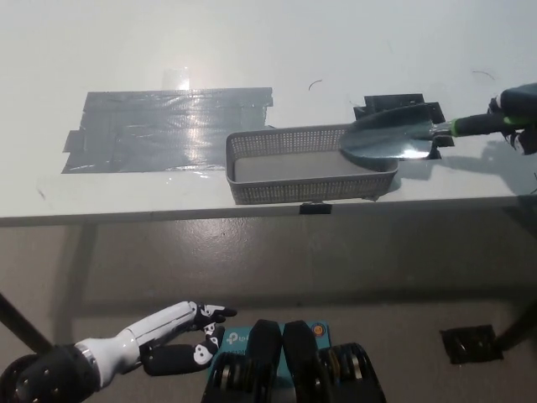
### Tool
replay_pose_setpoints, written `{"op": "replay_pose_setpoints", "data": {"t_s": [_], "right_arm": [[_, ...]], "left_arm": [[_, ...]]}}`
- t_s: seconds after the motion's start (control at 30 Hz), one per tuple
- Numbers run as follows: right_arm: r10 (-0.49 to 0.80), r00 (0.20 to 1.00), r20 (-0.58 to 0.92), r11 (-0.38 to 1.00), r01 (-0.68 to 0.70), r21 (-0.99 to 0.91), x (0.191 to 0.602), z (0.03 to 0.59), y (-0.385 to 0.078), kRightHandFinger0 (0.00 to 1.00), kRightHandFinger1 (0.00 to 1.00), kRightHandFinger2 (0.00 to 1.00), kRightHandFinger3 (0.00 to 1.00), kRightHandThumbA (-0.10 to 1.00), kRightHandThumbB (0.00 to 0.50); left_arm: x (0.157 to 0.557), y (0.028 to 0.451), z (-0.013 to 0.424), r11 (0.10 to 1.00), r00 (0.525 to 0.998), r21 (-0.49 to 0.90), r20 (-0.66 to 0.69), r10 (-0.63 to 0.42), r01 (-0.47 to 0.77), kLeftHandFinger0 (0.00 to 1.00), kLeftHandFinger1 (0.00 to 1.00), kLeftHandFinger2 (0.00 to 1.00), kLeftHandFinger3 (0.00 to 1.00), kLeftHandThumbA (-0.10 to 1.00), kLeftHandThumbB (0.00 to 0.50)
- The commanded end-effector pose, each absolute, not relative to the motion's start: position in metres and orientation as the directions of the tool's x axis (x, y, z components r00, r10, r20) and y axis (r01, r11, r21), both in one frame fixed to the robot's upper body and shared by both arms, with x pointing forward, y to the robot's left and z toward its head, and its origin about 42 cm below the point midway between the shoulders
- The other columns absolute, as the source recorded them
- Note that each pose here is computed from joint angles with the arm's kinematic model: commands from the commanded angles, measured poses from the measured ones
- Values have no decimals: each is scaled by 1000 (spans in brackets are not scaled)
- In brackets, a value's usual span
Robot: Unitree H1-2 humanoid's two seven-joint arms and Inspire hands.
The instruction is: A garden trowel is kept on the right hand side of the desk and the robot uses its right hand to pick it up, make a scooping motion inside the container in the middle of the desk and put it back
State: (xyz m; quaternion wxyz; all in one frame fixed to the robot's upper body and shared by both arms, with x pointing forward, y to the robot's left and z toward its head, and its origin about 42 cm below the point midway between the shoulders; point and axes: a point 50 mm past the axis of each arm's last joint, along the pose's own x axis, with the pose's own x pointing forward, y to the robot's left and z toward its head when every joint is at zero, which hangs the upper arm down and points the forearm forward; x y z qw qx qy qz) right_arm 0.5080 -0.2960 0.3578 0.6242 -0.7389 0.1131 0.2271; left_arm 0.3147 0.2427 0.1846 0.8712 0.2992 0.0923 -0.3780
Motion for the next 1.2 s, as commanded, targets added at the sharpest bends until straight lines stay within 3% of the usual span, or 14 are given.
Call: {"op": "replay_pose_setpoints", "data": {"t_s": [0.0,0.03,0.13,0.23,0.37,0.4,0.53,0.6,0.63,0.67,0.77,1.0,1.07,1.17], "right_arm": [[118,924,-364,-314,-313,-896,509,435,-267,386,580,579,569,-100,2],[119,925,-362,-320,-309,-895,509,436,-266,405,584,569,563,-100,0],[134,935,-327,-347,-265,-900,507,465,-238,747,870,894,838,-100,0],[168,934,-315,-367,-238,-899,503,490,-222,90,280,397,663,-100,24],[157,948,-277,-444,-183,-877,501,509,-211,28,124,223,676,-89,4],[152,948,-279,-480,-176,-859,499,513,-207,92,216,376,740,-48,0],[163,945,-284,-531,-159,-832,495,518,-206,24,133,289,748,7,0],[159,939,-304,-556,-169,-814,489,515,-207,215,307,430,736,5,0],[165,935,-313,-557,-173,-812,489,512,-209,9,59,212,663,-49,0],[148,933,-328,-578,-187,-794,487,508,-211,0,5,172,689,-23,0],[95,926,-365,-609,-236,-757,484,497,-217,550,591,695,839,18,0],[60,922,-383,-621,-266,-737,488,478,-233,568,628,720,803,-76,0],[24,918,-396,-599,-304,-741,492,470,-240,816,913,985,879,-29,0],[-36,911,-412,-598,-350,-721,497,465,-241,1000,1000,1000,973,50,0]], "left_arm": [[322,246,201,506,701,496,-388,-598,706,1000,1000,1000,1000,1000,410],[322,245,201,504,700,497,-388,-599,706,1000,1000,1000,1000,1000,412],[322,244,202,498,696,498,-386,-606,710,1000,1000,1000,1000,1000,411],[325,242,202,486,692,506,-395,-604,712,1000,1000,1000,1000,1000,438],[327,239,206,480,691,514,-385,-612,711,1000,1000,1000,1000,1000,449],[327,239,207,482,690,511,-383,-614,712,1000,1000,1000,1000,1000,439],[330,238,212,473,688,519,-378,-620,712,1000,1000,1000,1000,1000,443],[332,238,213,468,687,523,-380,-619,712,1000,1000,1000,1000,1000,441],[333,239,215,461,688,533,-381,-617,709,1000,1000,1000,1000,1000,443],[333,239,215,458,687,534,-384,-617,710,1000,1000,1000,1000,1000,446],[331,239,214,455,684,532,-388,-618,714,1000,1000,1000,1000,1000,411],[327,242,213,465,689,528,-384,-615,710,1000,1000,1000,1000,1000,470],[325,242,212,468,688,525,-385,-615,711,1000,1000,1000,1000,1000,445],[325,242,212,462,685,526,-388,-616,714,1000,1000,1000,1000,1000,451]]}}
